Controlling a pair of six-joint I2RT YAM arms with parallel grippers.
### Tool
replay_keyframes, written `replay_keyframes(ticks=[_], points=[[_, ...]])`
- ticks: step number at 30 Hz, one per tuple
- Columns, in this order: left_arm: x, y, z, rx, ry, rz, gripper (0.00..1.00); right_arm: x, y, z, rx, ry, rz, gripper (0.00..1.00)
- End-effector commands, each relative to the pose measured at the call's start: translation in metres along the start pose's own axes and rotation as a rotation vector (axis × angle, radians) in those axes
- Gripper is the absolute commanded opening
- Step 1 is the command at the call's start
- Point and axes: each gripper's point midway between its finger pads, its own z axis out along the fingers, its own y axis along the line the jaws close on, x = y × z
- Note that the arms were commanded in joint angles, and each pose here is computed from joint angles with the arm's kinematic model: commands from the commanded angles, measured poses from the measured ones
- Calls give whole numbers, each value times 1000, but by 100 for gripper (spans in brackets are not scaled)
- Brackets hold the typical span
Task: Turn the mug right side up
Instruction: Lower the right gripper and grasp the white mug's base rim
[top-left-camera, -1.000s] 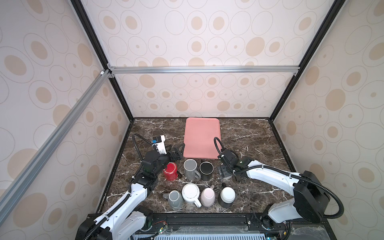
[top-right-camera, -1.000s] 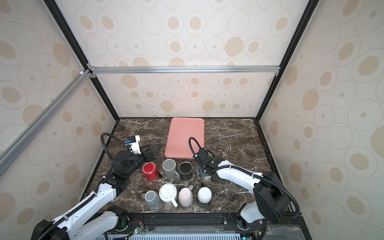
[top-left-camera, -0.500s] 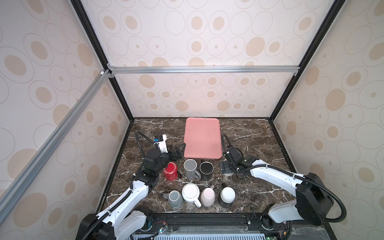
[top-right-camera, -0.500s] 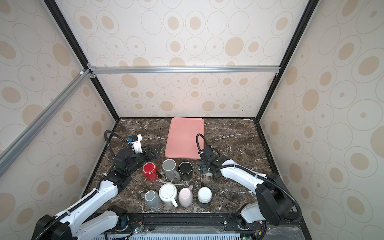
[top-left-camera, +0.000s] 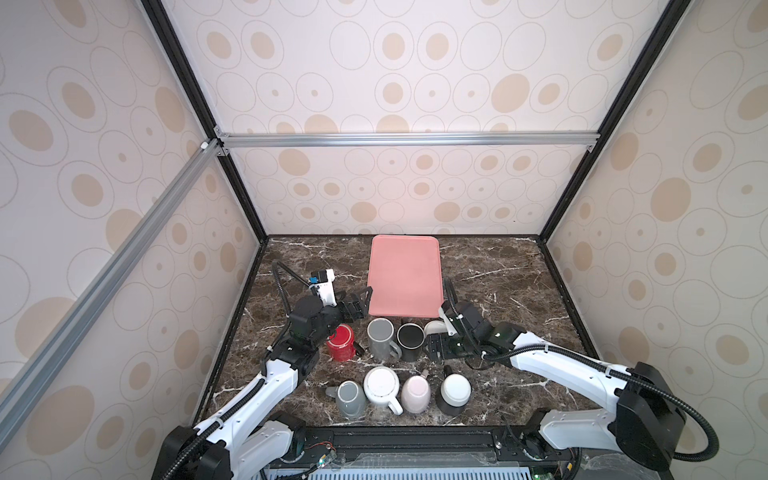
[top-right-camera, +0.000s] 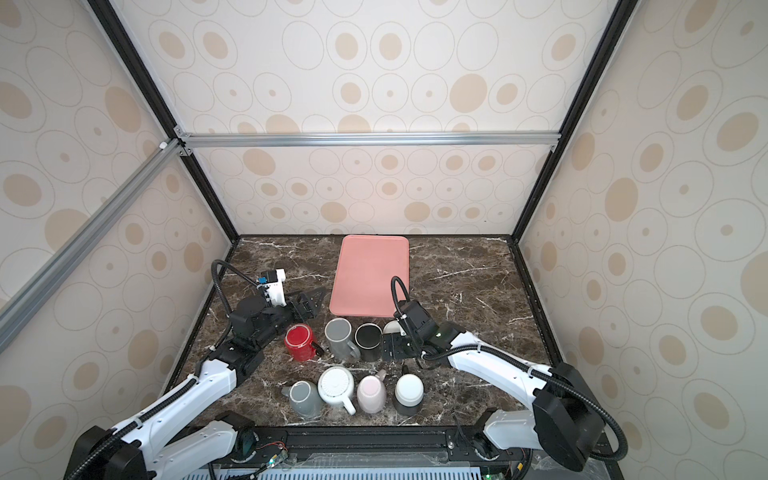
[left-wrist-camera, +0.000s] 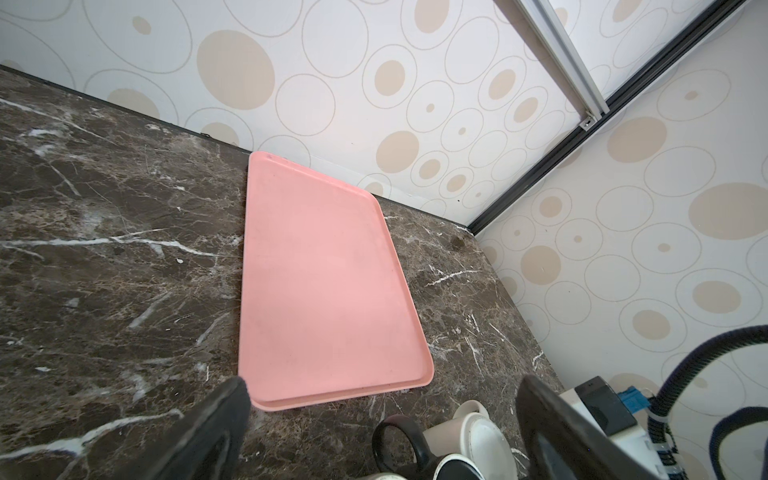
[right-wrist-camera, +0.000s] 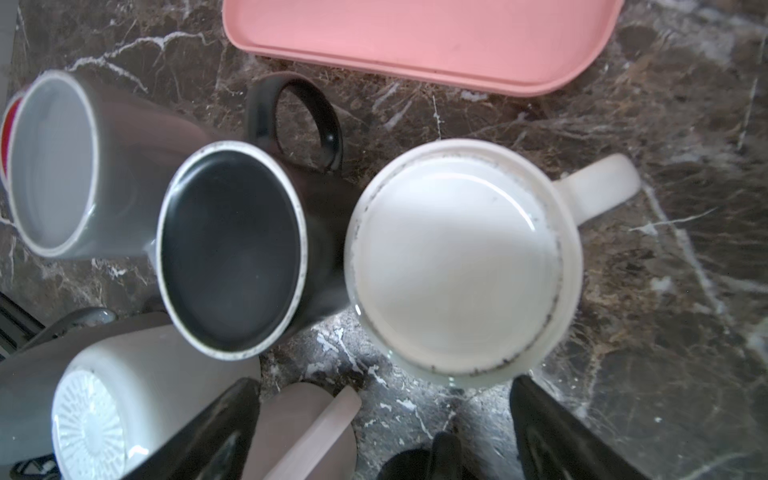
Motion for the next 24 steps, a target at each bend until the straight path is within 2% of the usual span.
replay_keyframes(ticks=[1, 4, 6, 15, 24], points=[[-16, -15, 0, 39, -29, 17, 99, -17, -9, -16, 92, -53, -152, 95], [-15, -16, 1, 43, -25, 14, 99, -19, -31, -14, 238, -10, -254, 98], [-14, -16, 2, 45, -24, 12, 99, -16, -38, -9, 283, 41, -300, 100], [-13, -14, 0, 35, -22, 14, 99, -23, -37, 12, 302, 97, -445, 99], [-14, -14, 0, 34, -20, 13, 99, -27, -37, 33, 314, 129, -481, 100]])
